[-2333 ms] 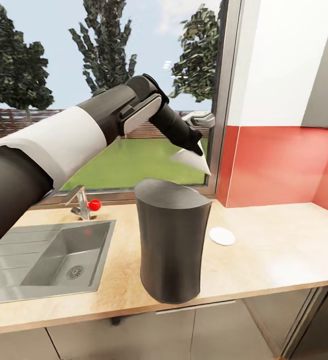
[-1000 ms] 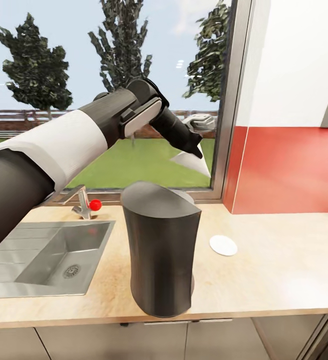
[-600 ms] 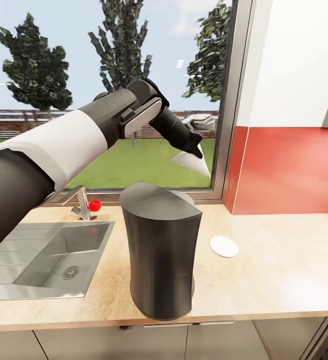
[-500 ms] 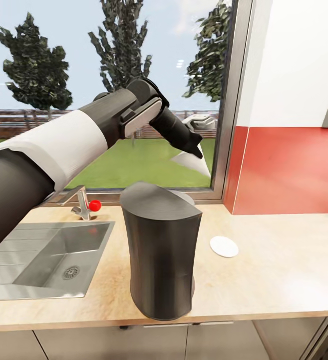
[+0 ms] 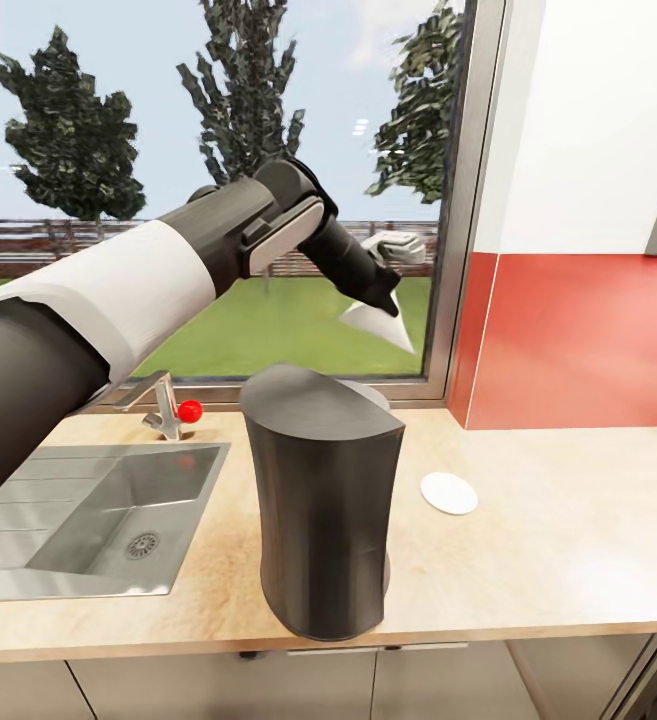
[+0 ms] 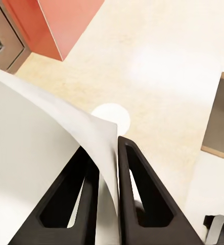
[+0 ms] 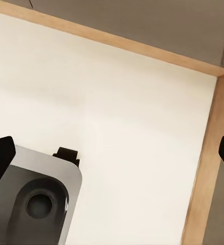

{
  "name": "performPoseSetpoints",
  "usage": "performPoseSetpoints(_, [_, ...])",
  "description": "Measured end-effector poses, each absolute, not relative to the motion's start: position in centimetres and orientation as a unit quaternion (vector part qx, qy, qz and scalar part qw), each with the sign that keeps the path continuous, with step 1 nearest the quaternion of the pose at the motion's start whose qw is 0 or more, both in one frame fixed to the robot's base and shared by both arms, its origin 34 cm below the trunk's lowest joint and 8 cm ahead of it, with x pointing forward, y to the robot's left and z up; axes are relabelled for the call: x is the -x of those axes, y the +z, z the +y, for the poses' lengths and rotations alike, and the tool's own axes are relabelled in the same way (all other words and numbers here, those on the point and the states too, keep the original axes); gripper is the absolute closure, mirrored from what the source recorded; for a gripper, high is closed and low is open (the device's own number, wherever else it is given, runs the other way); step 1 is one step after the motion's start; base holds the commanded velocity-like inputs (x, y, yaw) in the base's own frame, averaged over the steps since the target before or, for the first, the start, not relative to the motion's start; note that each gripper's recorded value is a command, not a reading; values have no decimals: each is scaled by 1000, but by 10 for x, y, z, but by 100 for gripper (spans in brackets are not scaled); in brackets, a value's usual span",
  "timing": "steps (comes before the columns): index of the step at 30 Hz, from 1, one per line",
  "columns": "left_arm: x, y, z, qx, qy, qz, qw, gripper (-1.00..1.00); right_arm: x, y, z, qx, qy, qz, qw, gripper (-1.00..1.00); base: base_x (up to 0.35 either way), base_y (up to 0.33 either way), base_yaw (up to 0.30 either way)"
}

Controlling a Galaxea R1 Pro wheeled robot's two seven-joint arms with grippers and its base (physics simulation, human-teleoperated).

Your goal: Set up a coffee station on the kitchen countertop: keep the coffee maker on the countertop, move the bottle of coffee from the kitchen shelf to the counter next to the coffee maker, place a paper coffee filter on top of the coffee maker, put the saucer next to the coffee maker with the coffee cup on the saucer, and place the electric kettle next to the coffee maker.

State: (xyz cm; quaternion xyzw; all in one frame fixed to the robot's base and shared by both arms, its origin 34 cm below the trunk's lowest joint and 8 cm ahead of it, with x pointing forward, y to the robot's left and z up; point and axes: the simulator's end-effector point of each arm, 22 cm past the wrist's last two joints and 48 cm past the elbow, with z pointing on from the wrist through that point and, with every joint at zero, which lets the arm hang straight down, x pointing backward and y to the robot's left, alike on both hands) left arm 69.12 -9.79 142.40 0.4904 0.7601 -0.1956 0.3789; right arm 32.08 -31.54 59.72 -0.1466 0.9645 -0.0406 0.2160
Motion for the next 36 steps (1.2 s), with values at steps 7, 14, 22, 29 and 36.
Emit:
performPoseSetpoints(7, [-694,1417,-95,-494,-177,764,375,100,-321,597,-315,147,-41,964,216,-100,0,0,0])
performPoseSetpoints(14, [-683,1394,-99,-532,-133,757,356,100,-321,597,-315,147,-41,964,216,-100,0,0,0])
performPoseSetpoints(22, [-677,1362,-95,-567,-78,752,327,100,-321,597,-315,147,-41,964,216,-100,0,0,0])
performPoseSetpoints(29, [-677,1354,-91,-571,-63,754,318,100,-321,597,-315,147,-41,964,216,-100,0,0,0])
performPoseSetpoints(36, [-674,1352,-92,-574,-70,754,312,100,-321,597,-315,147,-41,964,216,-100,0,0,0])
